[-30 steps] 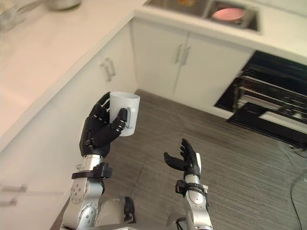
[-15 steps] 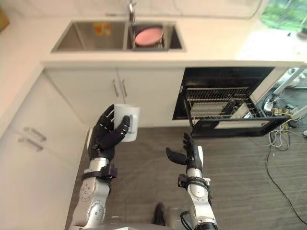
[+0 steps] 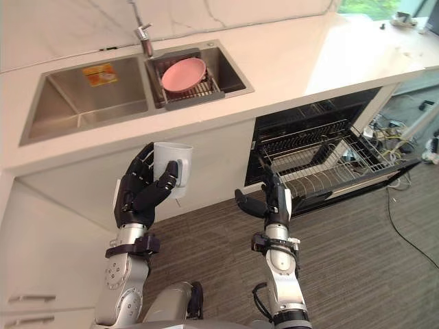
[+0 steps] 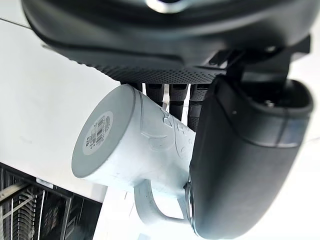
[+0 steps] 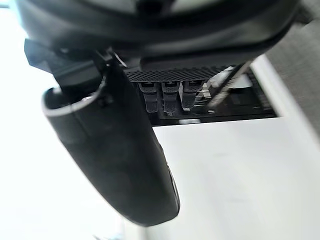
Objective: Walk over to the sink, pick up the cup, carry it to the dishwasher, place the cup inside the dishwasher, then close the dishwasher door
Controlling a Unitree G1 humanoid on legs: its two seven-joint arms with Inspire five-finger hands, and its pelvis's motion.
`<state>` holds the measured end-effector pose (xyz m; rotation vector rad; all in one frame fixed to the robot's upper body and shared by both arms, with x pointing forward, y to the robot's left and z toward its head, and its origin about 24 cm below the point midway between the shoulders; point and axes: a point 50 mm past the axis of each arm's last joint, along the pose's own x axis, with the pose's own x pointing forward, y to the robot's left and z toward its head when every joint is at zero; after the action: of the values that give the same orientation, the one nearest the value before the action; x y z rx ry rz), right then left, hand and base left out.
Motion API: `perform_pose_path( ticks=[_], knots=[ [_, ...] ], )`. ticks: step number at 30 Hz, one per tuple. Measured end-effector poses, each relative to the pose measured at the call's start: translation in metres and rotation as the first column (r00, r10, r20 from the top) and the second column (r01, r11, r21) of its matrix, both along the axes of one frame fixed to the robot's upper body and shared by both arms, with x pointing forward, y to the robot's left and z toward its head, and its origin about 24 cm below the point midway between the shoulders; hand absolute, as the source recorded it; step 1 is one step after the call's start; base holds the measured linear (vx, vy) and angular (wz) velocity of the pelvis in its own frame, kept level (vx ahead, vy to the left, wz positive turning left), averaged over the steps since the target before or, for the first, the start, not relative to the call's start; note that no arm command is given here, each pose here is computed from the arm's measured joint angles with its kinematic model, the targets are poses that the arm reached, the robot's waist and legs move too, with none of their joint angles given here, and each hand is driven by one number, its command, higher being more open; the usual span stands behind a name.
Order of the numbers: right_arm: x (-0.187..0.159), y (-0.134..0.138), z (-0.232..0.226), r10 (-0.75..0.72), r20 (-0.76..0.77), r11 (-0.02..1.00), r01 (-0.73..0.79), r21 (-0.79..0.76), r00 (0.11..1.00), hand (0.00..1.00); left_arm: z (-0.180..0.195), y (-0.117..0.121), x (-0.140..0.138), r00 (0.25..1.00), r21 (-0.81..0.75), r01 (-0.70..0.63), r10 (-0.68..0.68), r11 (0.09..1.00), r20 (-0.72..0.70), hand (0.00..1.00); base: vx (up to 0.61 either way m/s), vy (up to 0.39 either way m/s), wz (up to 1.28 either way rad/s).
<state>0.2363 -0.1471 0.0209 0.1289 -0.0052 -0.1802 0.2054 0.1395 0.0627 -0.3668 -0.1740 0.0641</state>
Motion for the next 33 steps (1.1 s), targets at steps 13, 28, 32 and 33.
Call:
perform_pose_path(
  ticks=[13, 28, 32, 33],
  knots=[
    [-0.002, 0.018, 0.017, 0.132, 0.099, 0.991, -0.134, 0.012, 0.986, 0.90, -0.004, -0.003, -0.007, 1.000, -0.017, -0.014, 0.014, 1.000, -0.014, 0.30, 0.27, -0.046, -0.41],
    [-0.007, 0.015, 0.042, 0.144, 0.250, 0.962, -0.195, 0.192, 0.957, 0.90, 0.007, -0.004, 0.007, 0.999, 0.019, -0.009, 0.008, 1.000, 0.039, 0.30, 0.16, 0.095, -0.37],
    [-0.012, 0.026, 0.043, 0.188, 0.278, 0.919, -0.269, 0.288, 0.942, 0.90, 0.007, -0.005, 0.007, 0.999, 0.039, -0.013, 0.011, 0.999, 0.041, 0.30, 0.04, 0.057, -0.14],
    [-0.014, 0.027, 0.044, 0.197, 0.289, 0.908, -0.286, 0.307, 0.937, 0.90, 0.007, -0.007, 0.007, 0.999, 0.038, -0.005, 0.003, 0.999, 0.041, 0.30, 0.05, 0.003, -0.14]
  ],
)
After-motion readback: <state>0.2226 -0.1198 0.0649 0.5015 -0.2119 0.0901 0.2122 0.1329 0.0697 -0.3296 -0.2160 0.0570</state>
